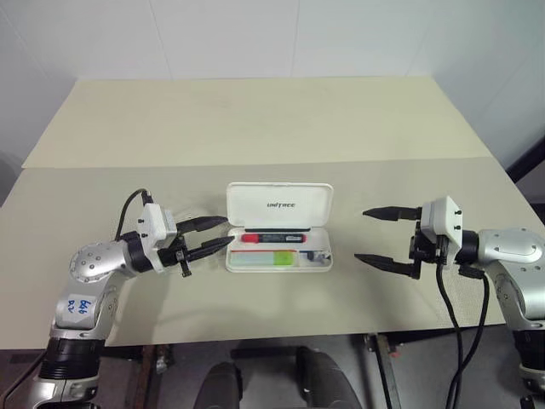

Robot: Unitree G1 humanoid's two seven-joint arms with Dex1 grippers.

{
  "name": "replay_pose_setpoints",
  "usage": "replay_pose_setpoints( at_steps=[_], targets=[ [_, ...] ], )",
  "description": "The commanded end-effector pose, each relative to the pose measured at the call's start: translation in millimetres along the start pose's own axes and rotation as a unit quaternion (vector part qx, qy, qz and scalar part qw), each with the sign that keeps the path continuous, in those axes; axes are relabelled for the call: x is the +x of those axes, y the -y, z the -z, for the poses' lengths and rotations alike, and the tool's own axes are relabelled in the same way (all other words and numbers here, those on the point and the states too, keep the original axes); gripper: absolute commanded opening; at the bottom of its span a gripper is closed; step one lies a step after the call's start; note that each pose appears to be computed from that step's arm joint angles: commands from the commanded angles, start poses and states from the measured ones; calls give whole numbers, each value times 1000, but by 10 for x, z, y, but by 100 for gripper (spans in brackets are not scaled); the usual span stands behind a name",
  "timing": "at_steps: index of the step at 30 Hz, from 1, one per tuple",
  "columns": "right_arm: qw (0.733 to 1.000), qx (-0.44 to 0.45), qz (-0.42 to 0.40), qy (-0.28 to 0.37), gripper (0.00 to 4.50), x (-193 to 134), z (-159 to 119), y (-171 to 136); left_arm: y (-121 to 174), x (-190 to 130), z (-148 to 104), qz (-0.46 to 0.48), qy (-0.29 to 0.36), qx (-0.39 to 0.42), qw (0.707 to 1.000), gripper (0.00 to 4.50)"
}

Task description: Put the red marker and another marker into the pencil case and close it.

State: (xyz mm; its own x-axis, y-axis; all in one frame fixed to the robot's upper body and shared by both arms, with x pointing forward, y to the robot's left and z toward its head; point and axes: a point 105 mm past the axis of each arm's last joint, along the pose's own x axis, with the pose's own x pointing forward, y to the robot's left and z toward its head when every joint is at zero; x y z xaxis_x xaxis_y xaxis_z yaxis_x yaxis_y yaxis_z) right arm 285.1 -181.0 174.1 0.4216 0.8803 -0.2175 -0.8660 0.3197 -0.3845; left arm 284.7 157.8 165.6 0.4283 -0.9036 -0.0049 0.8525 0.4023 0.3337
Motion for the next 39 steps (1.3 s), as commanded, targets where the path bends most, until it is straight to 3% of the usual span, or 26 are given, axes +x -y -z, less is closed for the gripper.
replay_pose_setpoints(
  at_steps=[1,3,7,11,14,18,23,26,32,39],
  targets=[
    [1000,-28,10,9,450,-32,-111,62,-39,-8,-112,-11,22,20,999,58],
    [999,-31,7,8,450,-7,-108,69,-95,-36,-127,-44,29,22,998,4],
    [999,-33,4,8,450,17,-96,76,-184,-100,-145,-103,41,20,994,4],
    [999,-35,1,13,450,64,-100,87,-470,-261,-118,-236,37,18,971,4],
    [999,-37,3,15,450,73,-100,92,-567,-238,-133,-265,38,12,964,4],
    [999,-41,8,18,450,86,-110,100,-714,-180,144,-301,-38,1,953,4],
    [999,-41,11,19,450,92,-103,93,-797,10,313,-296,-60,-21,953,4],
    [999,-39,11,20,450,95,-86,73,-821,278,389,-258,-57,-49,963,4],
    [999,-36,14,22,450,90,-59,37,-769,535,165,-186,20,-32,982,4],
    [999,-32,17,23,450,70,-38,-11,-609,466,34,-119,56,7,991,4]
  ],
)
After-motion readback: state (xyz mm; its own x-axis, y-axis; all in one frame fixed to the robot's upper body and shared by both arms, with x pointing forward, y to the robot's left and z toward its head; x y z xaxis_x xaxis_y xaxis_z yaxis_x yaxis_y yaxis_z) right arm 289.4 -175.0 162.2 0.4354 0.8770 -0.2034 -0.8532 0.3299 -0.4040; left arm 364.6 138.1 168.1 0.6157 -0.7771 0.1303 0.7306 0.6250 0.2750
